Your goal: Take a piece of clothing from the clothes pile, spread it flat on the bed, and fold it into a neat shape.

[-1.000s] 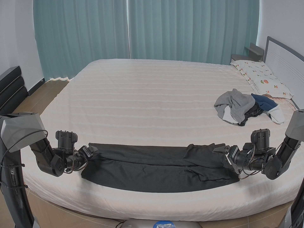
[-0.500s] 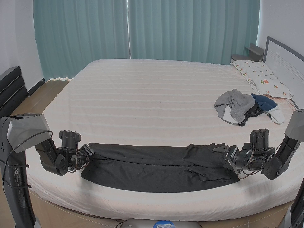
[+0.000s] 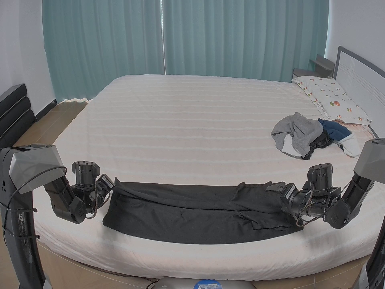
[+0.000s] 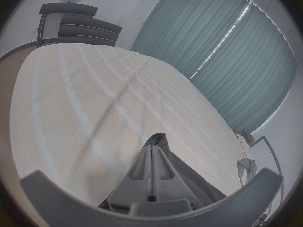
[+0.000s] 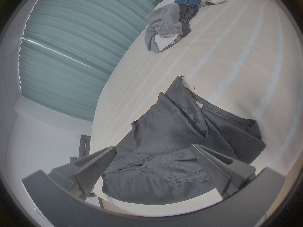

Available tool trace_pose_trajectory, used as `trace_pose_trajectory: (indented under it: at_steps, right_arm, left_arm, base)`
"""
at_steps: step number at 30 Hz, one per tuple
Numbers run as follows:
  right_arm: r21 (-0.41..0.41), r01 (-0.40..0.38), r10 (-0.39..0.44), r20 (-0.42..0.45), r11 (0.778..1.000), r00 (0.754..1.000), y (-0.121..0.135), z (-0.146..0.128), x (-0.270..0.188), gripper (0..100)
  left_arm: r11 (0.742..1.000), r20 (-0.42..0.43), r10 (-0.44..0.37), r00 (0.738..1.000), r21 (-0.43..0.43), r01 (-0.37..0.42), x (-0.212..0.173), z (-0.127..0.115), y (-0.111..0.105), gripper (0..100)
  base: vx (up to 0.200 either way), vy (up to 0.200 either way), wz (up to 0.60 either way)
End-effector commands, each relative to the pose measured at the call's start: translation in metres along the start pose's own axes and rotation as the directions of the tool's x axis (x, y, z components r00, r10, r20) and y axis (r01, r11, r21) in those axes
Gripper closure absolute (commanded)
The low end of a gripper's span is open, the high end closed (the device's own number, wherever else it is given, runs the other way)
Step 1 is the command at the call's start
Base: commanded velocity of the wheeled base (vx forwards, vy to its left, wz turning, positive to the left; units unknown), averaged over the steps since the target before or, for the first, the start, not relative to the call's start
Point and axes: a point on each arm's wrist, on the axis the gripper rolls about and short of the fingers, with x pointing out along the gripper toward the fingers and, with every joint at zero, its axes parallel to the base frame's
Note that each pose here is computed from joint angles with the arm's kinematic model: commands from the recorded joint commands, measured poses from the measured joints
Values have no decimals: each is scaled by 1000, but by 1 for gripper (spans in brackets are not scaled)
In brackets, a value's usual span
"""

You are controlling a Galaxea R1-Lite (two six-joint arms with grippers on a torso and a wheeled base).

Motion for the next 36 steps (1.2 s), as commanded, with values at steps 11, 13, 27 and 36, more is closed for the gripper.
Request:
trace_pose_trajectory:
  at_steps: [11,13,27,36]
  right_arm:
    - [0,50,-50,24,999,998,7,-3,-7,0]
    - [-1,83,-83,-8,997,997,5,-8,-5,0]
    - [23,148,-147,-30,989,989,-8,-16,27,0]
    - [45,164,-165,18,985,986,-10,-6,32,0]
  left_arm:
    - [999,15,-18,1000,-37,19,-2,0,-3,100]
    - [999,14,-19,1000,-47,20,-2,0,-4,100]
    - [998,30,-33,999,-56,35,-3,0,-3,100]
    - [998,32,-36,999,-56,37,-3,1,-4,100]
  base:
    - [0,0,0]
    - [0,0,0]
    - [0,0,0]
    - [0,0,0]
